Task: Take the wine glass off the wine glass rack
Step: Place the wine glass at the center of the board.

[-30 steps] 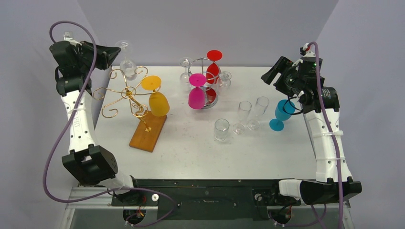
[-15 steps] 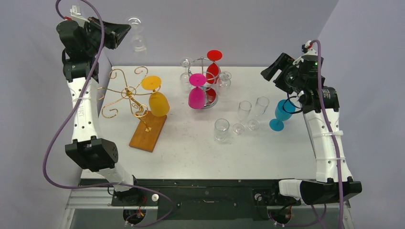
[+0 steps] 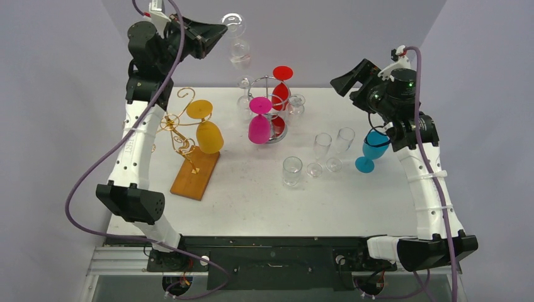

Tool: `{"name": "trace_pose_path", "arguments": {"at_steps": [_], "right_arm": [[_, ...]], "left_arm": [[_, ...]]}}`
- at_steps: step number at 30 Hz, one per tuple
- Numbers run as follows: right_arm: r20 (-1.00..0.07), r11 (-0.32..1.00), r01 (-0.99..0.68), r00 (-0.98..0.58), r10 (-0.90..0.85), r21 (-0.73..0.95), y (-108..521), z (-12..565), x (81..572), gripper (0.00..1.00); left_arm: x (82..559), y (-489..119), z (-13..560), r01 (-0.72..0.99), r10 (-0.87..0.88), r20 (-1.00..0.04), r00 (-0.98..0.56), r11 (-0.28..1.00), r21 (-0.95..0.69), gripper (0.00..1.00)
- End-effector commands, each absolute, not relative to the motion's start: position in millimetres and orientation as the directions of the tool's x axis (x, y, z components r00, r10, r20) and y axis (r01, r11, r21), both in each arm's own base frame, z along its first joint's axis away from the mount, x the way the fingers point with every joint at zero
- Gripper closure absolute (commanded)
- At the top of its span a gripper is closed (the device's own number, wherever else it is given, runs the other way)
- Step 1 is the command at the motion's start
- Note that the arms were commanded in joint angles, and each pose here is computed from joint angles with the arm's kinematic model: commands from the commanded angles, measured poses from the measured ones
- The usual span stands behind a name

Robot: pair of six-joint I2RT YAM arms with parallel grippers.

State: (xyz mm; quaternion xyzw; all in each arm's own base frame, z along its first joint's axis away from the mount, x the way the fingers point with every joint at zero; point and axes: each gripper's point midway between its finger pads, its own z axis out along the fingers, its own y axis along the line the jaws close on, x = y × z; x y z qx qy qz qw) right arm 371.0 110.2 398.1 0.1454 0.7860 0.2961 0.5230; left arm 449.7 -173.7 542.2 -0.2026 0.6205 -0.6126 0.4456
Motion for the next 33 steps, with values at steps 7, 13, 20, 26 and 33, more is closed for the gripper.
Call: {"name": "trace_pose_path", "arguments": {"at_steps": [7, 13, 20, 26, 33], "right_arm": [[-0.734, 0.623, -0.394, -0.287, 0.615, 0.676, 150, 467, 361, 0.14], [-0.697, 0.503, -0.531, -0.265, 0.667, 0.683, 168, 489, 351, 0.11], [-0.602, 0.335, -0.605, -0.310, 0.736, 0.722, 180, 490, 340, 0.08], [-0.548, 0.232, -0.664, -0.315, 0.775, 0.710, 183, 502, 330, 0.07], [-0.514, 0.175, -0.692, -0.319, 0.796, 0.700, 182, 510, 324, 0.07]], "left_arm": [[385, -241, 625, 0.491, -0.769, -0.301, -0.564, -0.019, -0.871, 1.00], [358, -272, 633, 0.485, -0.721, -0.238, -0.651, -0.154, -0.861, 1.00], [334, -291, 640, 0.432, -0.652, -0.146, -0.744, -0.302, -0.850, 1.00], [320, -298, 645, 0.394, -0.604, -0.101, -0.790, -0.375, -0.839, 1.00], [310, -301, 642, 0.350, -0.558, -0.061, -0.828, -0.427, -0.834, 1.00]]}}
